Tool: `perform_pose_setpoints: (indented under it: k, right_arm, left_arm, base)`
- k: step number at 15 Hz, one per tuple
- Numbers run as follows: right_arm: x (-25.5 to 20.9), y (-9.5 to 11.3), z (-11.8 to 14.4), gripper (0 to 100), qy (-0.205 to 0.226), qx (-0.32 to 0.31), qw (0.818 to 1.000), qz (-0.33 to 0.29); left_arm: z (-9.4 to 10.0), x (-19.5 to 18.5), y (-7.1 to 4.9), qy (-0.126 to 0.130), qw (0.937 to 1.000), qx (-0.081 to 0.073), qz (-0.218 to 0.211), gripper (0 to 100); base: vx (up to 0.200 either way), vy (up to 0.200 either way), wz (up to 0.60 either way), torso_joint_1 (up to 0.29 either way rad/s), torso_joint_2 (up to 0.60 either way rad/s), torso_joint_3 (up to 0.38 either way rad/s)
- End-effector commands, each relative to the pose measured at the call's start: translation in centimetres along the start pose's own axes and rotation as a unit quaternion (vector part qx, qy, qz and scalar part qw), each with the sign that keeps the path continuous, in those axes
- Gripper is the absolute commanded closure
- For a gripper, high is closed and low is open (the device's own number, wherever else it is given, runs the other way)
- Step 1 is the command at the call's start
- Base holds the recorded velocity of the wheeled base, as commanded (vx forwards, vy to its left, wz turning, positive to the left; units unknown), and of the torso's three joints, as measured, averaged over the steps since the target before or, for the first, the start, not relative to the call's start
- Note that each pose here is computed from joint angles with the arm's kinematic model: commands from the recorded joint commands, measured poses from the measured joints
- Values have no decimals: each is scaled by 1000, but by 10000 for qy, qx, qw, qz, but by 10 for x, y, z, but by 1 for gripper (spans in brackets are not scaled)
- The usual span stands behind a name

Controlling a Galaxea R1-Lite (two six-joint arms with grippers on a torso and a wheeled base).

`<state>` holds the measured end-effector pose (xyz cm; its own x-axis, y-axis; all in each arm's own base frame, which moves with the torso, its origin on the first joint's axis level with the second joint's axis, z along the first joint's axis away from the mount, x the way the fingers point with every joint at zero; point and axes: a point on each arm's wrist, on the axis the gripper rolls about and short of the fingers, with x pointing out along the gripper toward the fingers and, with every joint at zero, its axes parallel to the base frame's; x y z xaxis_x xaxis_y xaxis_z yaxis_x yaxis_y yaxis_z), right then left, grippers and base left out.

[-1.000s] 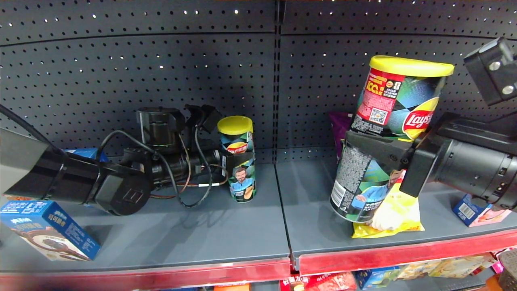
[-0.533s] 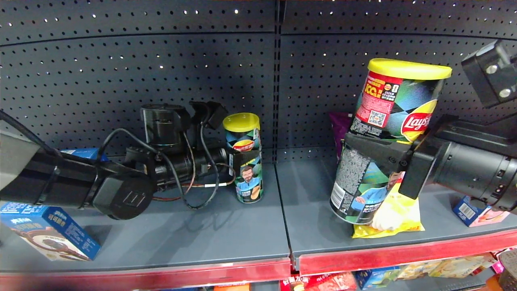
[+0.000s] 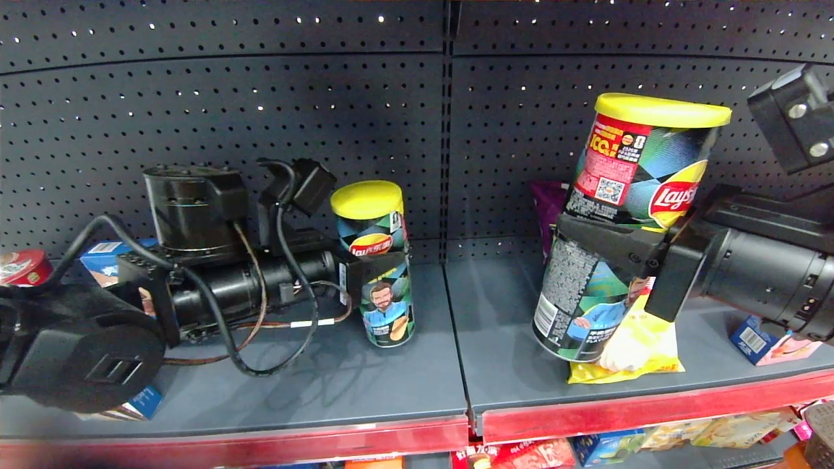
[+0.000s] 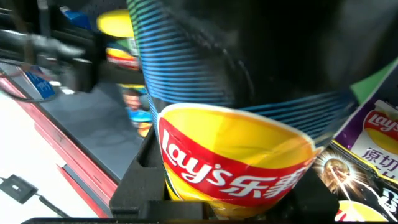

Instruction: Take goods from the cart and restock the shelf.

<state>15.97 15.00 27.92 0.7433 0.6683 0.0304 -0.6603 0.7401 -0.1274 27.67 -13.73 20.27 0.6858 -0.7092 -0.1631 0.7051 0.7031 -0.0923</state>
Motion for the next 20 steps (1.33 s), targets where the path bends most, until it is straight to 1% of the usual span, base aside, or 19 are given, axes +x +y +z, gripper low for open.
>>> perform_pose_setpoints:
  k: [1,4,9,14,18,20]
  right_arm:
    - [0,0,0,100,-2,-9,10000,4]
    - [1,1,0,100,-3,-8,10000,12]
    - [1,2,0,100,-4,-8,10000,20]
    - [1,1,0,100,-3,-8,10000,12]
    - [2,1,1,100,-11,-8,10000,19]
    - [4,1,-1,100,19,-9,10000,22]
  left_arm:
    - [9,-28,-12,-216,9997,86,-17,100]
    - [3,-49,-19,-173,9998,70,-24,100]
    - [-8,-62,-27,-52,9999,42,-127,100]
    - [-23,-69,-29,158,9996,-40,-220,100]
    - [-27,-67,-25,231,9994,-92,-226,100]
    - [-32,-61,-22,343,9991,-143,-208,100]
  base:
    - [0,0,0,0,0,0]
    - [0,0,0,0,0,0]
    - [0,0,0,0,0,0]
    - [0,0,0,0,0,0]
    - [0,0,0,0,0,0]
    - [0,0,0,0,0,0]
